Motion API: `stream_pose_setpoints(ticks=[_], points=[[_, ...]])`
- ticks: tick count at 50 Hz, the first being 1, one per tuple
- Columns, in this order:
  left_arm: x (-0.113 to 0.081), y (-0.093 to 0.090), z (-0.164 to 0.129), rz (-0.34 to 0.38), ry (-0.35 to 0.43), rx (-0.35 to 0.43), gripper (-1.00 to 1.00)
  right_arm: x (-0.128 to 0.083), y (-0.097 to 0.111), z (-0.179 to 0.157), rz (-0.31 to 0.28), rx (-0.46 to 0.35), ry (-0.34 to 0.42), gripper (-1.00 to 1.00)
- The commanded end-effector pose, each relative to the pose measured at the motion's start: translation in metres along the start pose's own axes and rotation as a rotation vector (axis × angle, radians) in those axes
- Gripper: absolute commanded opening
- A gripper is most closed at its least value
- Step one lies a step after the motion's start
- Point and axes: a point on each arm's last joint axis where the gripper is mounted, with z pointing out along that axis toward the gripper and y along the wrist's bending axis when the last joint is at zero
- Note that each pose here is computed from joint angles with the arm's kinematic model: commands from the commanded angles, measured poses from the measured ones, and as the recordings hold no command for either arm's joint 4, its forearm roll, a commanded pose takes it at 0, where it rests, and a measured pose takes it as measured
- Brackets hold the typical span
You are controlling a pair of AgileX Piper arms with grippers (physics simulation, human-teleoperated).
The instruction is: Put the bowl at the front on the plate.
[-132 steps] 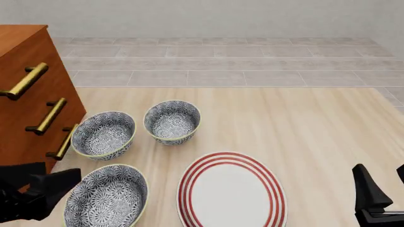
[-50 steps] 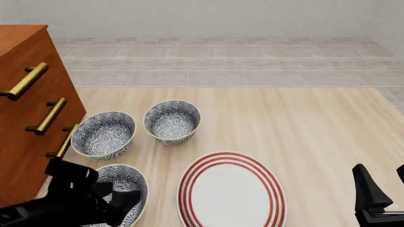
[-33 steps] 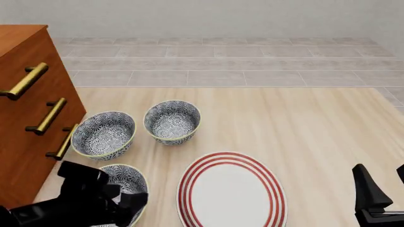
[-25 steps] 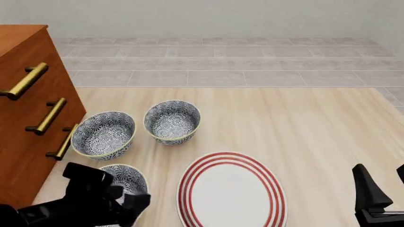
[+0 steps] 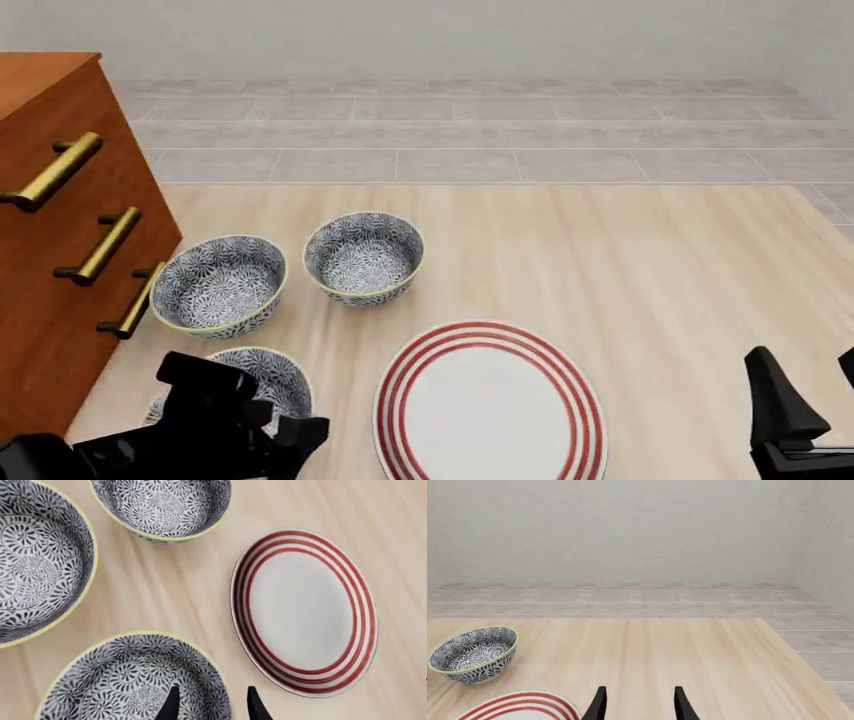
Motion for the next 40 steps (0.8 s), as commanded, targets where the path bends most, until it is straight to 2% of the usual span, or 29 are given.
stream_pose_setpoints(ticks=[1,40], points=[[0.003,0.000,0.008,-0.003,0.008,0.000,1.00,0.001,0.000,0.000,0.000,0.000,0.000,1.00],[0.008,0.001,0.032,-0.009,0.035,-0.007,1.00,0.001,0.000,0.000,0.000,0.000,0.000,1.00]])
